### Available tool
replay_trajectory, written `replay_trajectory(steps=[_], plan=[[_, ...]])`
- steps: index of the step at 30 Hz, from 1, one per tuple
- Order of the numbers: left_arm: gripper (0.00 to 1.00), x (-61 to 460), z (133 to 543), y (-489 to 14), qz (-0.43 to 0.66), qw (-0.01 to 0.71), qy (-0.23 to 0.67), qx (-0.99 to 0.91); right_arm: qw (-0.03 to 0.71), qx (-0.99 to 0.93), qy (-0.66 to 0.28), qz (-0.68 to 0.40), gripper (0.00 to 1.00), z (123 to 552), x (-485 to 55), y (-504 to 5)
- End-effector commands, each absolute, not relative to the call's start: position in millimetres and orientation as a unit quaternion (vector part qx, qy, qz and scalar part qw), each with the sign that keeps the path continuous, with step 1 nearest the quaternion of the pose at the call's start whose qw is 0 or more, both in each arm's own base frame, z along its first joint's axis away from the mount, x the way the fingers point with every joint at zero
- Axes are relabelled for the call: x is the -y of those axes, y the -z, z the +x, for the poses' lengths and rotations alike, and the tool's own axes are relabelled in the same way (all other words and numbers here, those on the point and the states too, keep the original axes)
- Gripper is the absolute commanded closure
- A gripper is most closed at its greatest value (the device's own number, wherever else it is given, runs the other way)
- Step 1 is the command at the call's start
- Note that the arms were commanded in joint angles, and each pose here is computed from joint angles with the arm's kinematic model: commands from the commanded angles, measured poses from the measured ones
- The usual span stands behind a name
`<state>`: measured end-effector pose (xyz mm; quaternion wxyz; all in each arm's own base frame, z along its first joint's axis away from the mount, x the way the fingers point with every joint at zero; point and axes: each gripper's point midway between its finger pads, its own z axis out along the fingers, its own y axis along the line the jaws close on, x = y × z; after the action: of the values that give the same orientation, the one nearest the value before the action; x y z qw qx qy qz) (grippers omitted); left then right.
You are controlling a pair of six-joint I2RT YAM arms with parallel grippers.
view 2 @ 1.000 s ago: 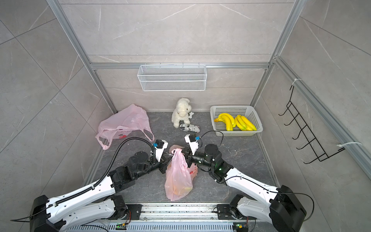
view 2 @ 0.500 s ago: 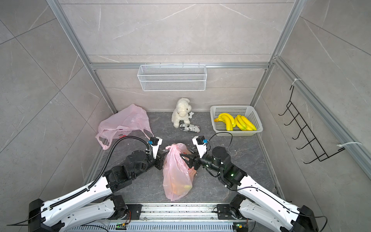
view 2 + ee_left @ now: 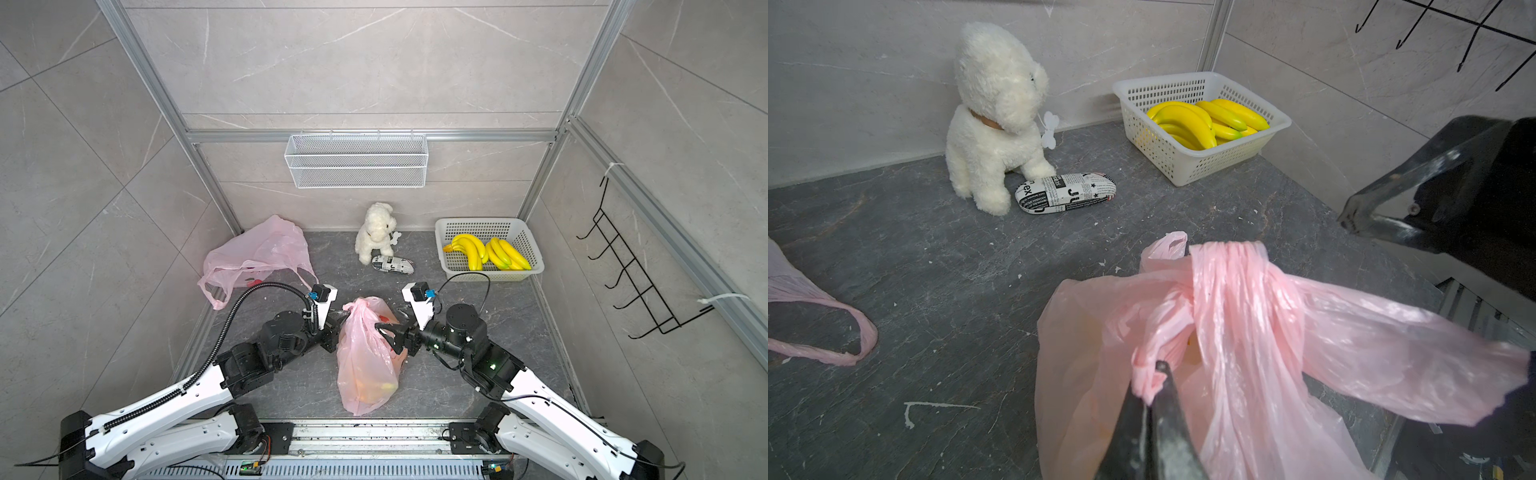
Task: Place the banana into a plastic bag & tie a knot
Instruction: Cross the plastic bag at the center of the board, then tie the plastic bag at the center of the board.
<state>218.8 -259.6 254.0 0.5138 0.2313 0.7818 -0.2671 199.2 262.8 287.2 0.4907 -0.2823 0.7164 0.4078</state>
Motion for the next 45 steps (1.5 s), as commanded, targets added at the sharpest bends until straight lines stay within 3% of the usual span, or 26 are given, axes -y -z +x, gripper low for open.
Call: replay_trajectory(steps=[1, 6, 8, 11, 14, 16, 26, 37, 41, 45], plan=[[1.00, 261.3, 221.5, -282.0, 0.227, 0.539, 0.280, -0.761, 0.483, -0.719, -0.406, -0.290, 0.21, 196.8, -273.8, -288.3], [1.00, 261.7, 220.2, -283.0, 0.227, 0.539, 0.284, -0.759, 0.476, -0.725, -0.396, -0.302, 0.28, 196.8, -285.9, -279.4], [1.00, 260.2, 219.1, -283.1, 0.226, 0.540, 0.286, -0.759, 0.479, -0.728, -0.390, -0.298, 0.42, 199.0, -285.4, -278.4], [1.00, 256.6, 218.0, -282.6, 0.221, 0.544, 0.287, -0.757, 0.488, -0.732, -0.377, -0.289, 0.73, 203.4, -280.8, -279.8], [1.00, 250.9, 219.3, -279.0, 0.211, 0.543, 0.281, -0.763, 0.486, -0.742, -0.362, -0.287, 0.91, 207.6, -279.4, -275.5], [1.00, 243.0, 223.3, -277.0, 0.194, 0.544, 0.273, -0.769, 0.488, -0.753, -0.344, -0.278, 0.99, 212.8, -275.2, -271.0], [1.00, 156.9, 262.1, -229.2, 0.004, 0.509, 0.222, -0.831, 0.472, -0.825, -0.214, -0.223, 1.00, 236.4, -236.1, -225.2], [1.00, 66.4, 259.7, -125.9, -0.228, 0.429, 0.136, -0.863, 0.387, -0.921, -0.021, -0.034, 1.00, 255.9, -137.2, -116.8], [1.00, 47.5, 257.0, -107.3, -0.280, 0.411, 0.131, -0.858, 0.368, -0.929, -0.001, 0.032, 1.00, 257.8, -106.7, -100.8], [1.00, 51.8, 262.6, -108.6, -0.275, 0.411, 0.148, -0.857, 0.372, -0.927, -0.036, 0.020, 1.00, 266.0, -119.7, -109.3]])
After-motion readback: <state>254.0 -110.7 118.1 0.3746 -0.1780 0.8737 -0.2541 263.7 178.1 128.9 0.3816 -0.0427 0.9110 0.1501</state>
